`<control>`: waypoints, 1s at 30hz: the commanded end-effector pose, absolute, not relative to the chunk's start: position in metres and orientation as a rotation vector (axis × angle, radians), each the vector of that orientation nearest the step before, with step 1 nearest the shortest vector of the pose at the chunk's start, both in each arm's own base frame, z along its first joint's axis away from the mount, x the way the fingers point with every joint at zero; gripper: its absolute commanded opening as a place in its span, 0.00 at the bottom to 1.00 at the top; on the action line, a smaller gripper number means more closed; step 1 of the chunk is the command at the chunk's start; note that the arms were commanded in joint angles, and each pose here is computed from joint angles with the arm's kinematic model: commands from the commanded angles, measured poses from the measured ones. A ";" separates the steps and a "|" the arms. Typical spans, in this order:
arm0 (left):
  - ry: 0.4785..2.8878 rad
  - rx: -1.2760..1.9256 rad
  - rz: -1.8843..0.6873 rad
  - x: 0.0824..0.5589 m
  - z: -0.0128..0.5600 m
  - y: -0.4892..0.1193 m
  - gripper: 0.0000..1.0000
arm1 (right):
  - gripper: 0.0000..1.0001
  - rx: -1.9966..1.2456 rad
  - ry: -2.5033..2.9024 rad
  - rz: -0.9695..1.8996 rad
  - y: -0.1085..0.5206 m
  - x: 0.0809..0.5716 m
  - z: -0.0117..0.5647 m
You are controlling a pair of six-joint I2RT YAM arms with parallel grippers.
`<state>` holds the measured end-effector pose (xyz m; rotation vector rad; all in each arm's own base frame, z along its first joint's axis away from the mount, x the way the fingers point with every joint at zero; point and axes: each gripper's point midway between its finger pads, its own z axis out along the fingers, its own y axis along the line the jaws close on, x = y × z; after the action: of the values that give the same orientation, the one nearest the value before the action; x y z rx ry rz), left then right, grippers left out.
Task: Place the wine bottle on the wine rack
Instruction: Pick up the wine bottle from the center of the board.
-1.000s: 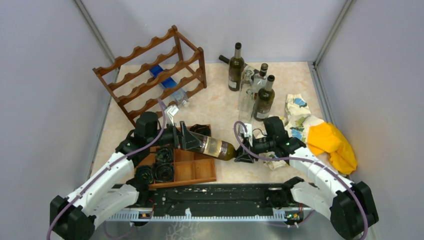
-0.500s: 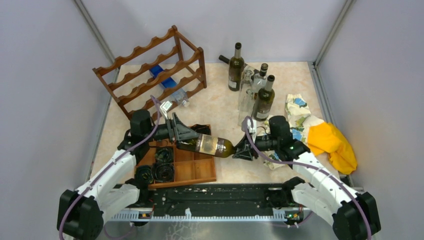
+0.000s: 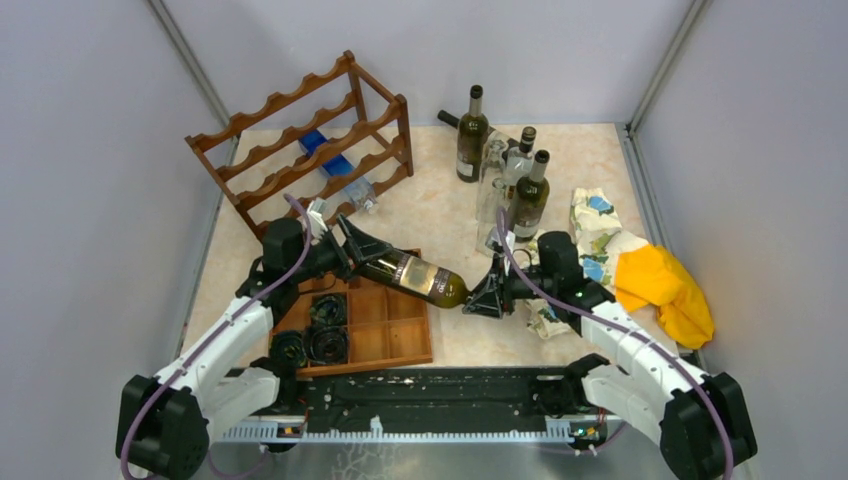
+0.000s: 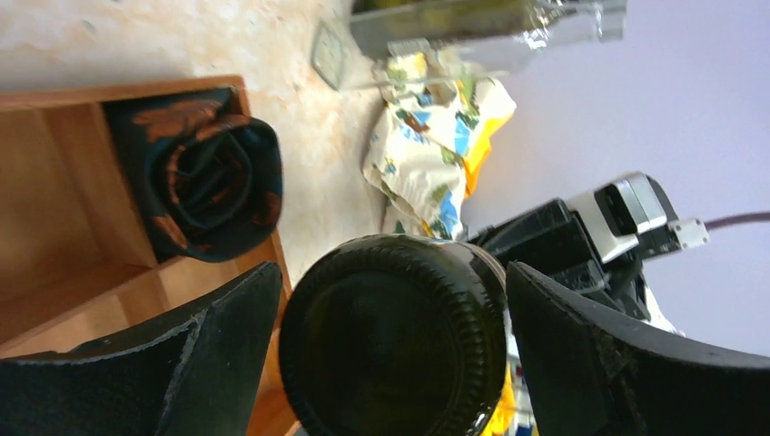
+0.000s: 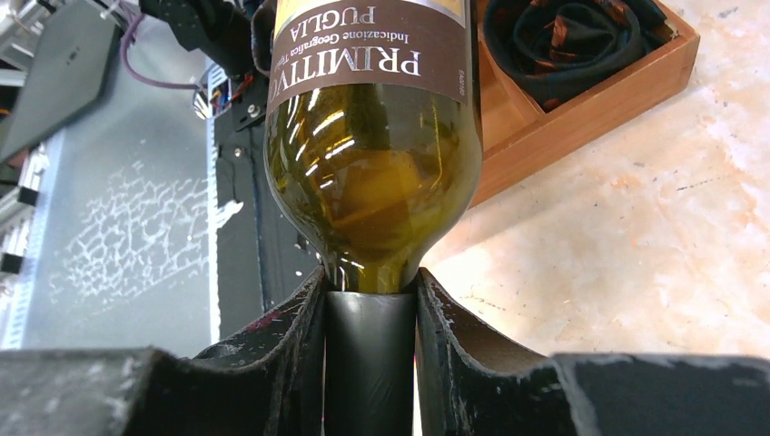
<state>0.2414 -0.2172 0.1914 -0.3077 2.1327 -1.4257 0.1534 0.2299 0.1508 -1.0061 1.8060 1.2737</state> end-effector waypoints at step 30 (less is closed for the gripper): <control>1.990 -0.224 -0.718 0.258 0.236 -0.130 0.98 | 0.00 -0.765 1.701 1.346 0.237 0.184 0.199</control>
<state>0.2661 -0.1371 0.2051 -0.3131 2.0652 -0.7456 0.1621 0.2328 0.1558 -0.7150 1.9045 1.4403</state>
